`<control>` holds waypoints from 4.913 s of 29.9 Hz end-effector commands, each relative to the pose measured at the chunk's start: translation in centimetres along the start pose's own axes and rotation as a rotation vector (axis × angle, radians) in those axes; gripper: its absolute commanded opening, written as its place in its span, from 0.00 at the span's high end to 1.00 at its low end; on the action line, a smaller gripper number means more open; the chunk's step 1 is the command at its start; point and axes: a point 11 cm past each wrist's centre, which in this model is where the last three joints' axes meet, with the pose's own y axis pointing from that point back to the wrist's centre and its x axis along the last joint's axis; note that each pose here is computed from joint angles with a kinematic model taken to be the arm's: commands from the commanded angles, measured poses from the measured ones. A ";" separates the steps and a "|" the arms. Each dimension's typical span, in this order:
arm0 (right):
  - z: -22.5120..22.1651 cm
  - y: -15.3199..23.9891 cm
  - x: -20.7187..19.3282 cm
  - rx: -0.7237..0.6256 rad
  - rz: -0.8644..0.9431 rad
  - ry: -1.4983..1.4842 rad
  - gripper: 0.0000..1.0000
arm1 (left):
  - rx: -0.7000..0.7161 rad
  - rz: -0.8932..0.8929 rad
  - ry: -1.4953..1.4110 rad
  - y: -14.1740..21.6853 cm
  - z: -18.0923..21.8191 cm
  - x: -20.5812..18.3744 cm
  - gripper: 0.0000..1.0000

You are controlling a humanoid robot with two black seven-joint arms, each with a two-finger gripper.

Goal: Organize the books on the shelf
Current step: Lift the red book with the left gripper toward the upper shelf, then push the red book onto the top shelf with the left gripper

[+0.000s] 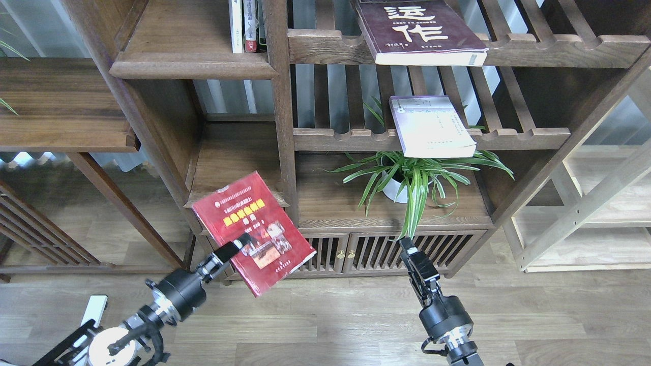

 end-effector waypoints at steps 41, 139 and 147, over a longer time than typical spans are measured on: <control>-0.3 -1.0 -0.5 0.019 -0.018 -0.013 0.41 | -0.312 -0.078 -0.265 7.0 9.3 -7.5 1.00; 2.7 1.5 -0.6 -0.011 -0.002 -0.077 0.40 | -0.484 0.197 -0.787 -1.2 29.2 -22.3 0.99; 2.6 2.7 0.0 -0.002 0.026 -0.083 0.40 | -0.475 0.210 -0.801 -3.2 29.7 -23.7 0.99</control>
